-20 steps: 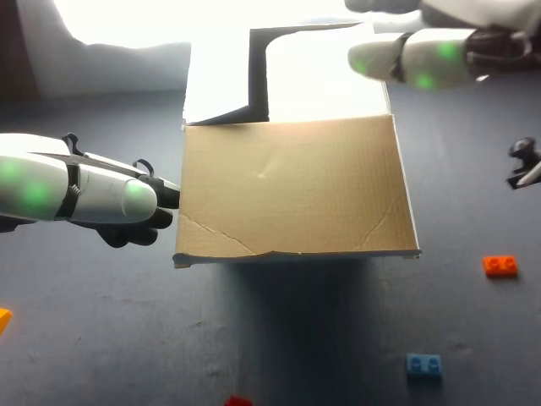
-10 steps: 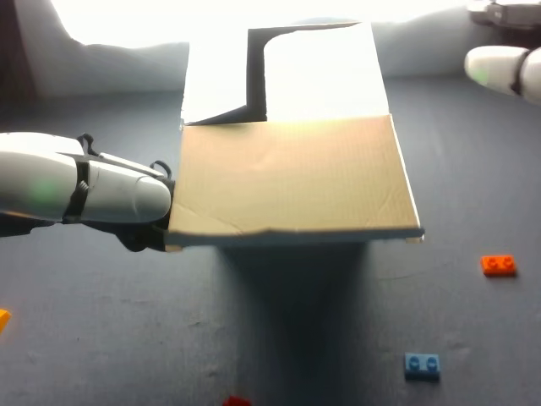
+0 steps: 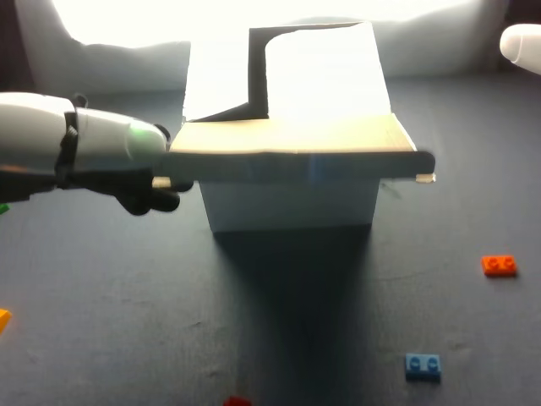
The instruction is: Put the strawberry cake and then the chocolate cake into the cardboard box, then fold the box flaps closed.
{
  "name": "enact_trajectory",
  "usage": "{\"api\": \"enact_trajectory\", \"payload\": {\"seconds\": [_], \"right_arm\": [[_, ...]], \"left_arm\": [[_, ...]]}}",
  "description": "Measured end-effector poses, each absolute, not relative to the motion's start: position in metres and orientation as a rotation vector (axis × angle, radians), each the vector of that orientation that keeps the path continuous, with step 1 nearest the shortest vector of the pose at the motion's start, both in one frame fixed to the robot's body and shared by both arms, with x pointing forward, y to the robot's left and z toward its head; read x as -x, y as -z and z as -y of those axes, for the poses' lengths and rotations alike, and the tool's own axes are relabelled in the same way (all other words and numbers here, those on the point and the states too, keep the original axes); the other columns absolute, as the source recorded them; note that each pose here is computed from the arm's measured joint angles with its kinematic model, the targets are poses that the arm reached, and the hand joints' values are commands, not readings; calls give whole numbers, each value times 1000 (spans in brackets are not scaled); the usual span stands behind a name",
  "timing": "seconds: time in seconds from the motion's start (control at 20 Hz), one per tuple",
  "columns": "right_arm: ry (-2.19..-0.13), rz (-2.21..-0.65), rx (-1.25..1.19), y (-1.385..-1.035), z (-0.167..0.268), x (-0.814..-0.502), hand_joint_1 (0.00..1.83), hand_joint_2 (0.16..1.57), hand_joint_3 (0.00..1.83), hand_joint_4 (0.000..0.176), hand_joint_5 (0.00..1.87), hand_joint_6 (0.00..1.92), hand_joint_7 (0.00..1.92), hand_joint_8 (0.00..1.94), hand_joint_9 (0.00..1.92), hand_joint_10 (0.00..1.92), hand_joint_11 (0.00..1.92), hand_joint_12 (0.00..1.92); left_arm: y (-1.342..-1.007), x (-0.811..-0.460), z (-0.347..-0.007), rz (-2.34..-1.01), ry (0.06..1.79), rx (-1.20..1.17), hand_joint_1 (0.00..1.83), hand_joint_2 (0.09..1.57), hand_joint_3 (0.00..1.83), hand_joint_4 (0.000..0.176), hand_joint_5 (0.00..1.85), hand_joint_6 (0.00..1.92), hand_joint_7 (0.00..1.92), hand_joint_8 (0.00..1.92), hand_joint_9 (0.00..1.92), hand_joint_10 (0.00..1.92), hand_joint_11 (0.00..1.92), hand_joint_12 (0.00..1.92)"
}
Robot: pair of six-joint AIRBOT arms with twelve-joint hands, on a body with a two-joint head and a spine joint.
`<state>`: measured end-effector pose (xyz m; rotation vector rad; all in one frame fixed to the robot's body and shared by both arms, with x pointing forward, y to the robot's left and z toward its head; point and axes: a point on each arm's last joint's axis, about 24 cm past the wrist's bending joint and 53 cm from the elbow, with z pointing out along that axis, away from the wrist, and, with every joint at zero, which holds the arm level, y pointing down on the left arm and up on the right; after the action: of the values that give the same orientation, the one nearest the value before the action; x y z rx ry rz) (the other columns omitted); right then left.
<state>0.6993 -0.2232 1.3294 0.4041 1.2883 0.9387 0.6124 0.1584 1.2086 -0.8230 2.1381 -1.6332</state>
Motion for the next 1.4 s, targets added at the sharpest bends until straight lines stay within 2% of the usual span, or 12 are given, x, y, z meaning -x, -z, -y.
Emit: {"api": "enact_trajectory", "payload": {"seconds": [0.25,0.3,0.4,0.45,0.5,0.55,0.6,0.75,0.9,1.05,1.4], "right_arm": [[-936,-1292,-401,-1328,223,-699,0,1288,4,0,312,12,367,4,383,7,0,948],[-937,-1293,-403,-1328,223,-699,0,1291,5,0,311,10,363,1,385,7,0,953],[-937,-1293,-402,-1328,223,-699,0,1294,3,0,302,4,323,0,348,2,0,899],[-936,-1293,-400,-1328,222,-699,0,1291,1,0,321,9,347,8,369,11,0,940],[-937,-1293,-402,-1328,223,-699,0,1293,1,0,315,4,341,4,362,7,0,932],[-937,-1293,-402,-1328,223,-699,0,1291,0,0,315,3,359,7,378,11,0,984],[-937,-1293,-402,-1328,223,-699,0,1292,0,0,309,0,370,10,386,14,0,997],[-934,-1293,-400,-1327,223,-699,0,1306,4,0,328,7,371,1,393,8,0,960],[-935,-1297,-399,-1327,222,-699,0,1299,0,0,334,5,373,0,393,5,0,957],[-936,-1296,-404,-1327,223,-699,0,1272,0,0,360,11,405,8,422,12,0,1034],[-936,-1296,-399,-1327,222,-699,0,1269,0,0,375,8,414,5,431,10,0,1087]], "left_arm": [[-1220,-626,-163,-2097,1648,810,218,1232,0,20,416,23,368,0,467,0,0,1275],[-1222,-630,-165,-2085,1648,815,248,1224,0,10,459,37,395,9,487,9,13,1286],[-1224,-633,-166,-2074,1649,820,249,1217,0,5,471,34,405,8,481,5,1,1270],[-1225,-635,-167,-2069,1653,818,257,1212,0,3,465,28,407,6,483,5,4,1274],[-1227,-637,-168,-2061,1655,819,269,1210,0,5,457,23,415,8,484,5,3,1277],[-1229,-638,-167,-2058,1658,812,270,1210,0,17,451,20,417,8,479,2,0,1275],[-1232,-639,-166,-2048,1664,811,254,1214,0,22,441,14,432,12,487,6,0,1266],[-1244,-647,-165,-2005,1683,810,270,1216,1,26,462,18,443,8,491,6,0,1223],[-1261,-654,-163,-1935,1743,849,291,1205,0,21,485,19,450,3,509,8,11,1261],[-1259,-654,-159,-1947,1731,831,307,1205,0,18,494,19,445,0,498,2,3,1267],[-1283,-667,-142,-1922,1723,689,337,1196,0,5,476,4,450,1,502,3,13,1255]]}}
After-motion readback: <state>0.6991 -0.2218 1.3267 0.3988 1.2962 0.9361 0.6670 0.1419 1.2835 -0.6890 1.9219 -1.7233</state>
